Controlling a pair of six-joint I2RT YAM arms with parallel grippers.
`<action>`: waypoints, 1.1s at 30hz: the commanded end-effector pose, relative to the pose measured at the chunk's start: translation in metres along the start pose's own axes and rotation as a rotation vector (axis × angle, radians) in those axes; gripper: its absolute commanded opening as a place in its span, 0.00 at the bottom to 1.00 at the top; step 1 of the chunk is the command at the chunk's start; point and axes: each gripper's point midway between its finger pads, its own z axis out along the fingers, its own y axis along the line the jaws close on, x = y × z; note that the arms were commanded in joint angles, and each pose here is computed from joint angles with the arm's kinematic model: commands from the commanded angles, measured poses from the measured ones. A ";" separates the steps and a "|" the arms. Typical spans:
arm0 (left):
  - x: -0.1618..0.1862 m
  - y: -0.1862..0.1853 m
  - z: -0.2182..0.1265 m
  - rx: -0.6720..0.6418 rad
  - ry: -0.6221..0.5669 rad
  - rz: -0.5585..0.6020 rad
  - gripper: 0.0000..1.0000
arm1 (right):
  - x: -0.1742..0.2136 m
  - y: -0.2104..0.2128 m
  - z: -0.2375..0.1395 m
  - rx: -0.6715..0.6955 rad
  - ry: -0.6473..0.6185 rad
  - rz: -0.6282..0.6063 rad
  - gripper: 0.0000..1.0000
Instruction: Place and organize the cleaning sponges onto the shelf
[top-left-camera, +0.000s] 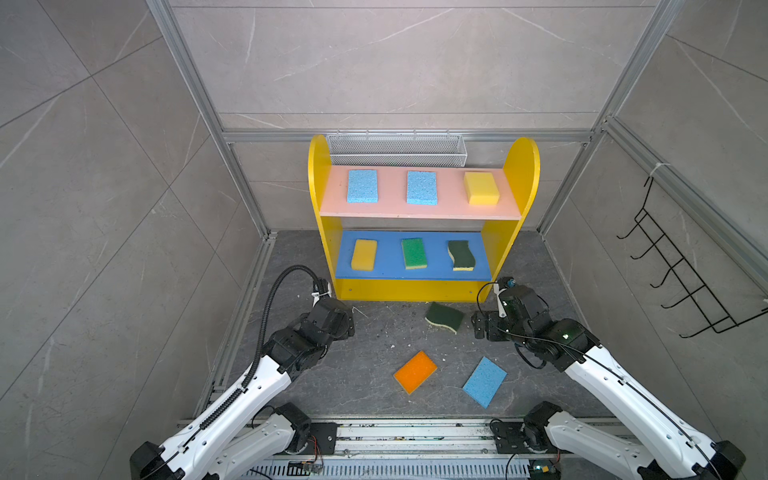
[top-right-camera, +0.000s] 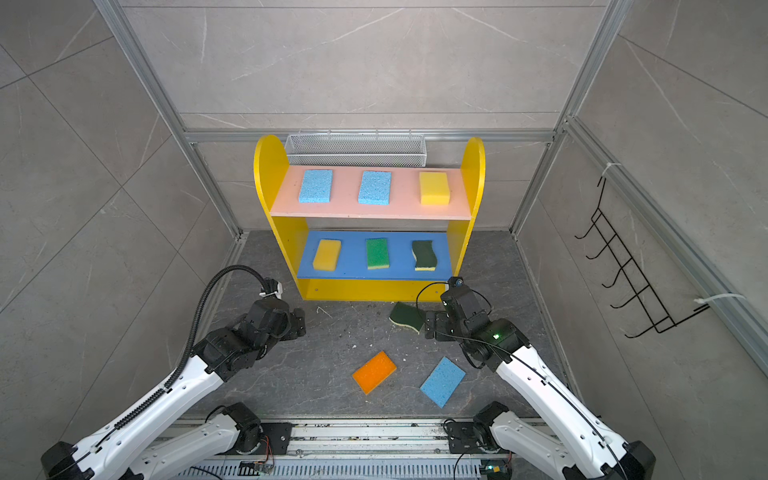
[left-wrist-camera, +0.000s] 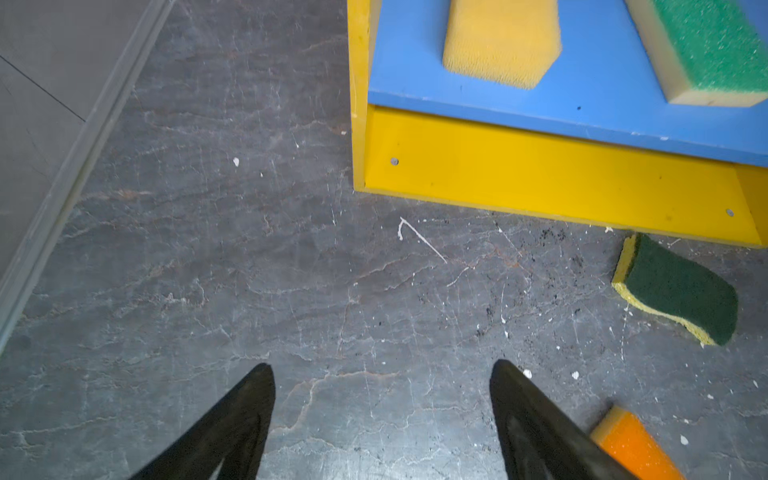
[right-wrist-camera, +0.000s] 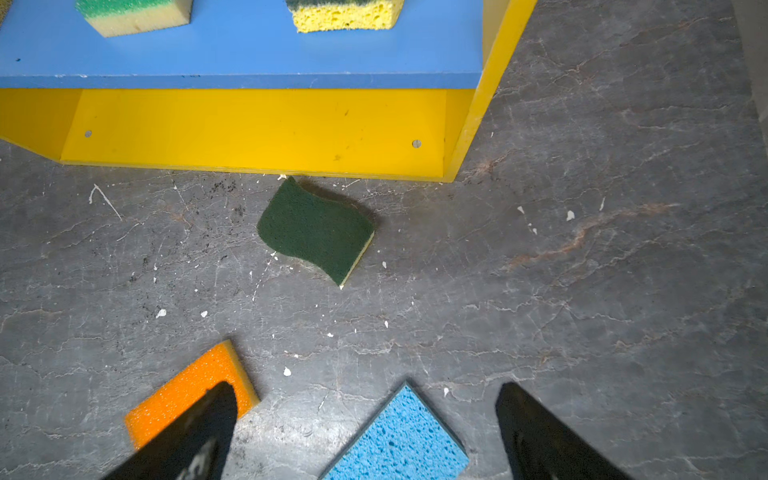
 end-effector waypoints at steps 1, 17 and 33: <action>-0.003 -0.007 -0.009 0.064 -0.006 -0.036 0.82 | -0.002 0.003 -0.002 -0.013 0.009 0.018 0.99; 0.025 0.021 -0.020 0.019 0.030 -0.040 0.77 | -0.032 0.044 0.006 -0.126 -0.011 0.149 0.94; 0.019 0.026 -0.031 0.082 -0.087 -0.082 0.65 | -0.081 0.178 0.042 -0.386 -0.142 0.208 0.48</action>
